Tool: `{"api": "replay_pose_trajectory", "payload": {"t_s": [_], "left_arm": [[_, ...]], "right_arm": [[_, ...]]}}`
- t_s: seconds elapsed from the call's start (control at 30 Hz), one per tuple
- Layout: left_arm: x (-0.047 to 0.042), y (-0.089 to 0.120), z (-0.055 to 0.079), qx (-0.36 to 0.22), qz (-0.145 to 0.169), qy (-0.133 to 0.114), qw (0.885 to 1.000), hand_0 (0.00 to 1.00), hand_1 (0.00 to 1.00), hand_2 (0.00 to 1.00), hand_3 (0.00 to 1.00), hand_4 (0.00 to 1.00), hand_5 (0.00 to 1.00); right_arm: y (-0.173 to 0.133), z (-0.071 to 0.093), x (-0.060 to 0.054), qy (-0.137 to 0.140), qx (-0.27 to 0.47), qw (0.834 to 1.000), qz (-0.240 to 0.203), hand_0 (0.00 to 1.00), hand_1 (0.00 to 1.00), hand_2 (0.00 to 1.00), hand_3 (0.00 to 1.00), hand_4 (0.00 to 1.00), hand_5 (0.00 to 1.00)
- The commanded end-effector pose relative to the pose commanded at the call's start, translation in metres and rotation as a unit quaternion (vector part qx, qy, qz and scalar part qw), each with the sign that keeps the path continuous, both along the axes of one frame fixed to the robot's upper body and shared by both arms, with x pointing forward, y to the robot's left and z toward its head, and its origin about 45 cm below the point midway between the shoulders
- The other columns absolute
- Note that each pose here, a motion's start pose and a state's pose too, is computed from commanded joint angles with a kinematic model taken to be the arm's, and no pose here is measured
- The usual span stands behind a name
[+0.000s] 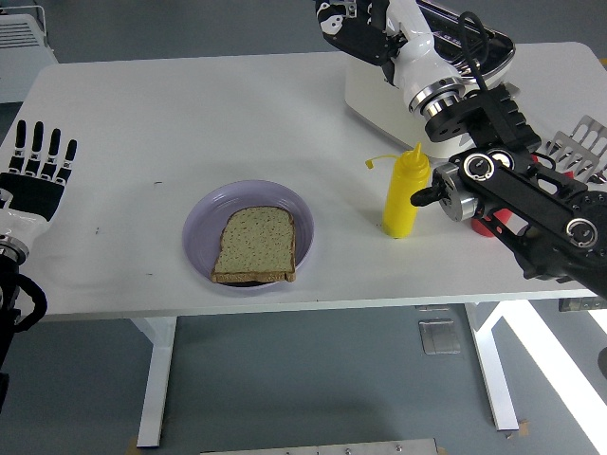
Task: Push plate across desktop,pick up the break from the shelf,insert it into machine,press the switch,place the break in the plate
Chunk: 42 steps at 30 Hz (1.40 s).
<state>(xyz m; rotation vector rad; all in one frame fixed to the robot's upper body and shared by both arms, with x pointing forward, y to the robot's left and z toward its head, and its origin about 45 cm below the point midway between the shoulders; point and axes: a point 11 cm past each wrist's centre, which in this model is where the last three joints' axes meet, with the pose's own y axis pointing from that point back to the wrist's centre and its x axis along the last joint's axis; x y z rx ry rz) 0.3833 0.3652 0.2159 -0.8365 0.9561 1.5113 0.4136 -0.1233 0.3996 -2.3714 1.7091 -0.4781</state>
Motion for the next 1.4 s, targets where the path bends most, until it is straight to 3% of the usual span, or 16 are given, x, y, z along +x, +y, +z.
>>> {"api": "replay_pose_trajectory", "payload": {"t_s": [0.3, 0.63, 0.9, 0.93, 1.1, 1.13, 1.3, 1.33, 1.4], "left_arm": [[-0.0019, -0.004, 0.003, -0.009, -0.007, -0.005, 1.0, 0.792, 0.721, 0.683, 0.687, 0.569, 0.842], [-0.0044, -0.005, 0.006, -0.014, -0.009, -0.01, 1.0, 0.79, 0.719, 0.682, 0.678, 0.563, 0.831], [-0.007, -0.004, 0.008, -0.02, -0.009, -0.015, 1.0, 0.79, 0.718, 0.68, 0.676, 0.562, 0.83], [-0.0072, -0.004, 0.009, -0.021, -0.009, -0.015, 1.0, 0.788, 0.717, 0.679, 0.672, 0.561, 0.826], [-0.0077, -0.004, 0.01, -0.025, -0.009, -0.017, 1.0, 0.788, 0.717, 0.679, 0.672, 0.561, 0.826], [-0.0078, -0.004, 0.011, -0.026, -0.01, -0.018, 0.999, 0.788, 0.716, 0.677, 0.667, 0.561, 0.826], [-0.0084, -0.005, 0.014, -0.03, -0.011, -0.023, 0.999, 0.788, 0.716, 0.677, 0.667, 0.561, 0.826], [-0.0085, -0.005, 0.015, -0.03, -0.011, -0.024, 0.999, 0.788, 0.715, 0.677, 0.664, 0.56, 0.825], [-0.0087, -0.005, 0.016, -0.031, -0.012, -0.025, 0.999, 0.788, 0.715, 0.677, 0.664, 0.56, 0.825]], "right_arm": [[-0.038, 0.012, -0.003, 0.014, 0.061, 0.998, -0.012, 0.683, 0.687, 0.648, 0.565, 0.469, 0.002], [-0.086, -0.007, -0.001, 0.066, 0.161, 0.984, -0.03, 0.689, 0.684, 0.644, 0.567, 0.489, 0.002], [-0.119, -0.013, -0.004, 0.067, 0.218, 0.972, -0.048, 0.697, 0.683, 0.645, 0.566, 0.504, 0.039], [-0.122, -0.013, -0.004, 0.067, 0.221, 0.972, -0.049, 0.706, 0.683, 0.645, 0.568, 0.528, 0.082], [-0.138, -0.017, -0.008, 0.067, 0.236, 0.967, -0.06, 0.706, 0.683, 0.645, 0.568, 0.528, 0.082], [-0.142, -0.019, -0.009, 0.07, 0.242, 0.966, -0.064, 0.712, 0.684, 0.646, 0.573, 0.562, 0.151], [-0.161, -0.034, -0.014, 0.087, 0.277, 0.954, -0.077, 0.712, 0.684, 0.646, 0.573, 0.562, 0.151], [-0.163, -0.036, -0.015, 0.089, 0.282, 0.952, -0.079, 0.719, 0.686, 0.648, 0.583, 0.644, 0.296], [-0.169, -0.04, -0.016, 0.092, 0.294, 0.948, -0.081, 0.719, 0.686, 0.648, 0.583, 0.644, 0.296]]}}
